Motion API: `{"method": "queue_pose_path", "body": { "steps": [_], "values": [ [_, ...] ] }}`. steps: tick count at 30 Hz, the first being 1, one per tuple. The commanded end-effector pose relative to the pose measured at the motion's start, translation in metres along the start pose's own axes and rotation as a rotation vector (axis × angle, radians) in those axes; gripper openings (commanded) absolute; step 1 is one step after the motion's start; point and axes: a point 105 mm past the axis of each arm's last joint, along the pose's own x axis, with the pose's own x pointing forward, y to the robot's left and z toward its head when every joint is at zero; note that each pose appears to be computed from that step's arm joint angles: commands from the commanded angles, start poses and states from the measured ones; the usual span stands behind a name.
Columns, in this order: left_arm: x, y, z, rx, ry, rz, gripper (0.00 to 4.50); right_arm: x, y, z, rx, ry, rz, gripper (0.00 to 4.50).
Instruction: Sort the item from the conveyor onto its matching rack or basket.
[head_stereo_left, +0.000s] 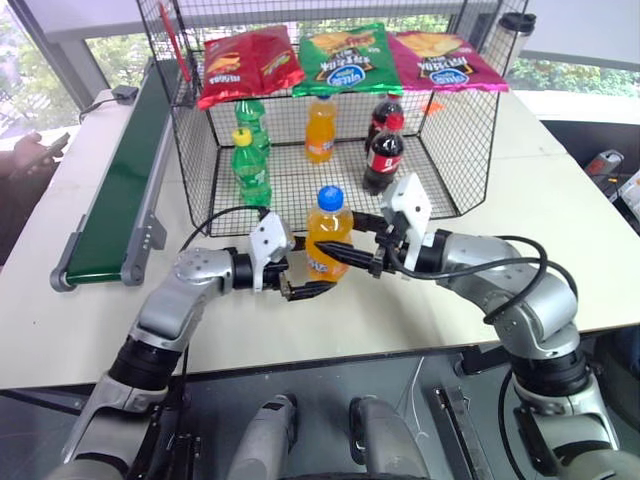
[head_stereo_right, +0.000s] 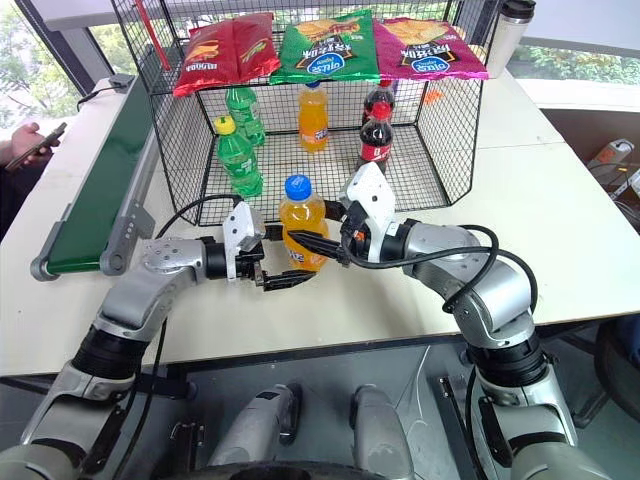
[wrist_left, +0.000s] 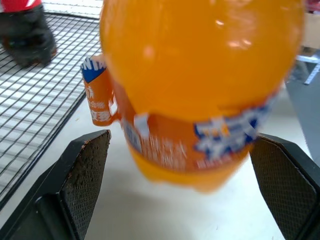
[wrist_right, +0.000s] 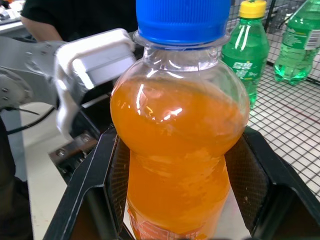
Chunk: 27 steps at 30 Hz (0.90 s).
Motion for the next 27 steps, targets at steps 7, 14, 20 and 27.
{"method": "queue_pose_path", "body": {
  "steps": [7, 14, 20, 27],
  "values": [
    [-0.047, 0.025, 0.02, -0.007, -0.076, 0.287, 4.47, 0.009, -0.038, 0.034, -0.116, -0.132, -0.201, 2.27],
    [-0.057, 0.034, 0.024, -0.06, -0.147, 0.498, 4.47, 0.033, -0.064, 0.049, -0.157, -0.189, -0.327, 2.27],
    [-0.055, 0.038, 0.022, -0.074, -0.173, 0.608, 4.47, 0.065, -0.084, 0.051, -0.161, -0.198, -0.391, 2.27],
    [-0.049, 0.034, 0.021, -0.078, -0.182, 0.653, 4.47, 0.088, -0.098, 0.04, -0.149, -0.188, -0.41, 2.27]
  ]
}}
